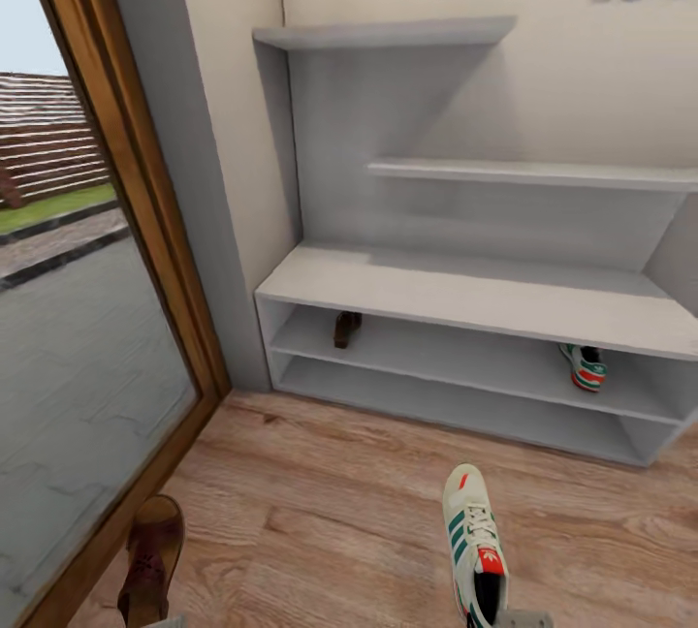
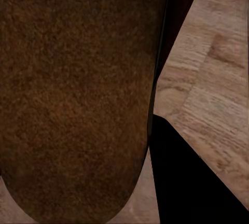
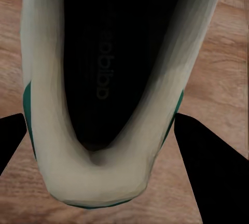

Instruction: Pick up the two gym shoes and the two sandals from the corridor floor and place them onto the hallstand (shoe rack) in the corridor, making sure they are on the rack and not on the floor. Arrange them so the two gym shoes are next to each other and the two sandals are next to each other.

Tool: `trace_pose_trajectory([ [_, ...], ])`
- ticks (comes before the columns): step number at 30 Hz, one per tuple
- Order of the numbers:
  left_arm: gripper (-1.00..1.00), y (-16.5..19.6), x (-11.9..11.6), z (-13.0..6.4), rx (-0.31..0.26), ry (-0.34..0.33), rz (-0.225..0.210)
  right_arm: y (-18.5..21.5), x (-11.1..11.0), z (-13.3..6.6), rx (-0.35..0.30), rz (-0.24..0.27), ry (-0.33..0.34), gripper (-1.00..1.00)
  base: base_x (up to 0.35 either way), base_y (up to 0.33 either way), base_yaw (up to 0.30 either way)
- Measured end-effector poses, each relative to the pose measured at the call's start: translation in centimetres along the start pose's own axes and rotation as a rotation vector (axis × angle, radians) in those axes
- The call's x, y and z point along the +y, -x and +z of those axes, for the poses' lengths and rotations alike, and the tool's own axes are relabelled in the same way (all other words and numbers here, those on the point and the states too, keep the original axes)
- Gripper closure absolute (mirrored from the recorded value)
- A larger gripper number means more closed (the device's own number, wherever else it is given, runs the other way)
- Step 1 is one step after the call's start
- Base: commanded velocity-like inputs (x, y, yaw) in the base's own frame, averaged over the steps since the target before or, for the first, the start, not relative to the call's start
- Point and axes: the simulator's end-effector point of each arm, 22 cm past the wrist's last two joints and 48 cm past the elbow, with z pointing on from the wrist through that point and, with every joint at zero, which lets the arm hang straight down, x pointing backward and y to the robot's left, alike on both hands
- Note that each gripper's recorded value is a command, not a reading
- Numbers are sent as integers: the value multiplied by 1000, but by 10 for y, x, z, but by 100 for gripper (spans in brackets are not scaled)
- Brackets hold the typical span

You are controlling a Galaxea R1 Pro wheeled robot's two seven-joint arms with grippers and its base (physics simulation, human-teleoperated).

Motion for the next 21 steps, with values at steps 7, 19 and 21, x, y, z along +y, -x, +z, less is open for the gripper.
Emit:
trace_pose_trajectory([
  [7,100,-3,0,0,6,0,2,-2,0,0,5,0,0,100,0,9,-277],
  [19,100,-7,-1,0,15,-1,4,-7,0,0,14,-2,1,100,0,0,-277],
  [21,100,-8,0,0,16,-1,5,-7,1,0,16,-2,1,100,0,0,-277],
])
